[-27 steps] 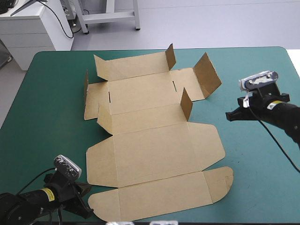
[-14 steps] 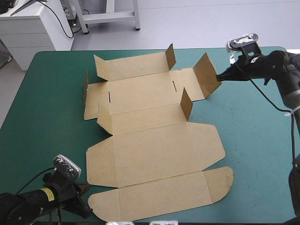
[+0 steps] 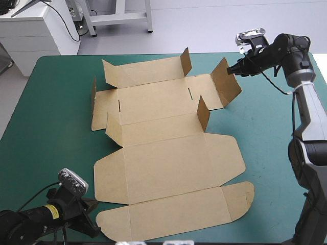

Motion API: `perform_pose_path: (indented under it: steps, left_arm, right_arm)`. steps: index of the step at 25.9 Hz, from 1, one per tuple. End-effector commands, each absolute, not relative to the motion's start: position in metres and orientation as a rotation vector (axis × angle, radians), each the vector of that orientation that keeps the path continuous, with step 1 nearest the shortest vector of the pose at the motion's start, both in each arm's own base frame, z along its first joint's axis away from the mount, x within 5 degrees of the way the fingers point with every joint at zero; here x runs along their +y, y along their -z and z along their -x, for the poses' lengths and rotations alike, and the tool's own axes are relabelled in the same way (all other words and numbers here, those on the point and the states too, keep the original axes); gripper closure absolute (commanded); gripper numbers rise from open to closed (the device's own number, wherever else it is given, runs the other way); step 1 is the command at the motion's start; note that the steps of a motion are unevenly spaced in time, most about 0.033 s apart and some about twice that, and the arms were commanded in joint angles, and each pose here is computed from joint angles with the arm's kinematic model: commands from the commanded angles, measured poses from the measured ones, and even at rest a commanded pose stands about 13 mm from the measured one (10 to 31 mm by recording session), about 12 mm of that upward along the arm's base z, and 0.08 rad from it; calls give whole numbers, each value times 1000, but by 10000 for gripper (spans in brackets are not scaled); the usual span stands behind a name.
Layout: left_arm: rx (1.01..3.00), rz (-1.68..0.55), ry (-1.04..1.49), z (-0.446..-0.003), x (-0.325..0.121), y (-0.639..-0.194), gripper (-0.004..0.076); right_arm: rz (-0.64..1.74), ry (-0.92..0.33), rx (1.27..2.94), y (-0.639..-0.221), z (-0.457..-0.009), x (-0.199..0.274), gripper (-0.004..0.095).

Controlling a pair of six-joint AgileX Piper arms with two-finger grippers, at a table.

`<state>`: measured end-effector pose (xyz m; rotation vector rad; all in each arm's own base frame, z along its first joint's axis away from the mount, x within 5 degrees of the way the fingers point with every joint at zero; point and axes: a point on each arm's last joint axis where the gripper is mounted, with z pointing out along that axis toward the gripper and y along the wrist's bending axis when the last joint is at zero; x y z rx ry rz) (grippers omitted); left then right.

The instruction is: Fold the box

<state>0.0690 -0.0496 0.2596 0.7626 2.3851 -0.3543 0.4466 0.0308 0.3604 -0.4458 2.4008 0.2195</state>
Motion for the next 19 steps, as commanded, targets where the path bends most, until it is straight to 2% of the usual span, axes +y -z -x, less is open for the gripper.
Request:
perform_pose_path:
  steps: [1, 11, 13, 14, 16, 19]
  left_arm:
    - [2318, -729, 379, -73, -52, -272, 731]
    - [2320, -724, 378, -73, -52, -272, 731]
    - [2320, -724, 378, -73, -52, -272, 731]
    - [2320, -724, 378, -73, -52, -272, 731]
    - [2321, -722, 380, -73, -52, -272, 731]
    - [2321, -722, 380, -73, -52, -272, 731]
  right_arm:
    - [427, -184, 2331, -385, -448, 31, 557]
    - [426, -197, 2487, -339, -476, 30, 549]
    - [420, -198, 2483, -334, -481, 30, 499]
    - [414, -196, 2478, -328, -485, 30, 411]
    - [408, -193, 2468, -325, -489, 30, 339]
    - [399, -223, 2434, -325, -493, 33, 342]
